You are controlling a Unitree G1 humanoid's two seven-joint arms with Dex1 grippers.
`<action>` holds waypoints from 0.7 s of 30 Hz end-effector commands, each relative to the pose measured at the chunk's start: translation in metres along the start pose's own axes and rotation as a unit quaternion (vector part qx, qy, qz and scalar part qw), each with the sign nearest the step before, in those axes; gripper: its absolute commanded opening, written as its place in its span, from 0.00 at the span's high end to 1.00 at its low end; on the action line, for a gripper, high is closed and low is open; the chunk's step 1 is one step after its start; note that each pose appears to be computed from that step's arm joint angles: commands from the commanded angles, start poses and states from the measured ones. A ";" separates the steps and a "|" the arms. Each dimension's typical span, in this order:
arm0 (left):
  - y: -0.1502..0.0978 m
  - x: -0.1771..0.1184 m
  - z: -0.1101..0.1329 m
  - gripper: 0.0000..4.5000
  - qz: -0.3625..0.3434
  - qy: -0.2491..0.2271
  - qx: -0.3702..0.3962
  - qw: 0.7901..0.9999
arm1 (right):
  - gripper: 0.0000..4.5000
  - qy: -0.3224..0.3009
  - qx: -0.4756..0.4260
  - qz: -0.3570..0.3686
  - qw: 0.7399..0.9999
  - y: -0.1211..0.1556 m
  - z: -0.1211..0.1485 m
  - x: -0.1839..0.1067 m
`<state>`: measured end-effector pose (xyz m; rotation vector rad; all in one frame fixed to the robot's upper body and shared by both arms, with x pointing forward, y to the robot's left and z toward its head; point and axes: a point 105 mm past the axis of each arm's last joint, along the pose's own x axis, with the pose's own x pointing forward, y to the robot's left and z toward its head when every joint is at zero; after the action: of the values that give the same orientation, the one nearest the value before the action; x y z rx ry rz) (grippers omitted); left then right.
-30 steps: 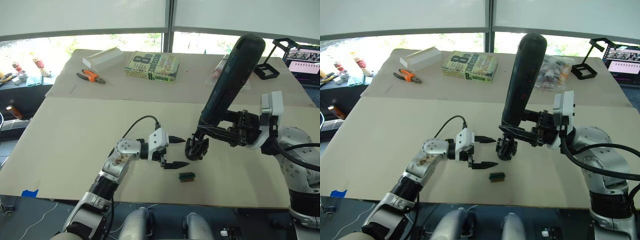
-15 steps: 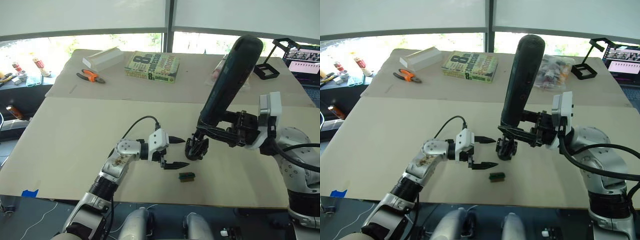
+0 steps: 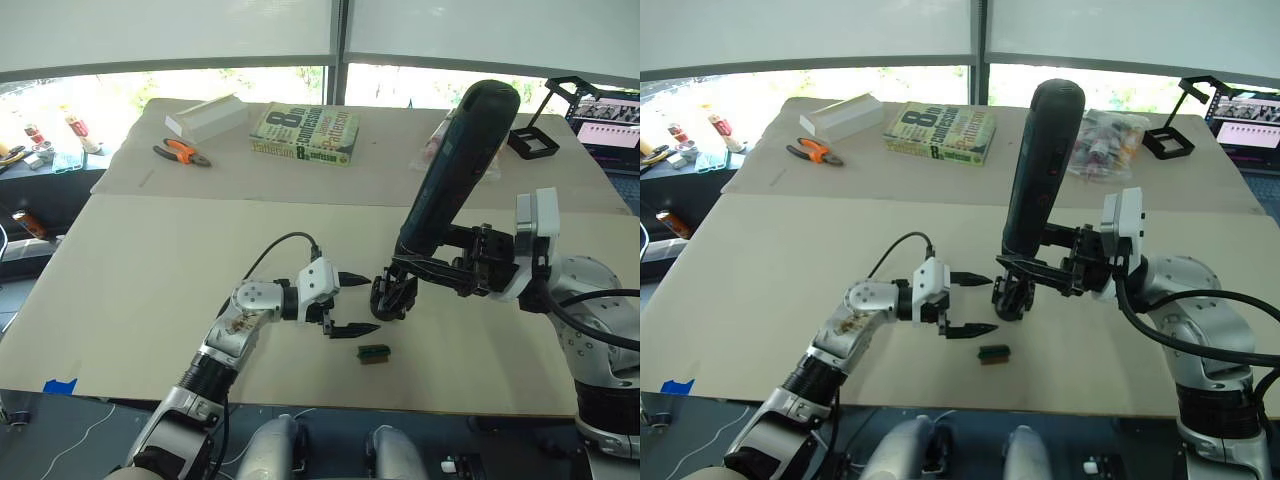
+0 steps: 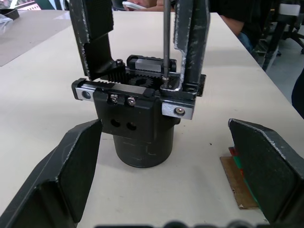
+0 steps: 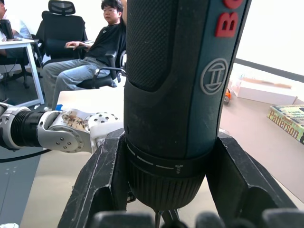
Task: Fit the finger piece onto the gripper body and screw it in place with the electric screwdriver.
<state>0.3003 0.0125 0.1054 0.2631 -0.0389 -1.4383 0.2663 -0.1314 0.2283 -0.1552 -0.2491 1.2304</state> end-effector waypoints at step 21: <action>0.012 0.047 -0.007 0.00 -0.008 0.006 -0.003 1.000 | 0.57 -0.018 -0.045 -0.004 0.999 0.004 0.021 -0.002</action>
<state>0.3188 -0.0279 0.0854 0.2547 0.0275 -1.4468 0.2651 -0.1310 0.2294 -0.1657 -0.2523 1.2169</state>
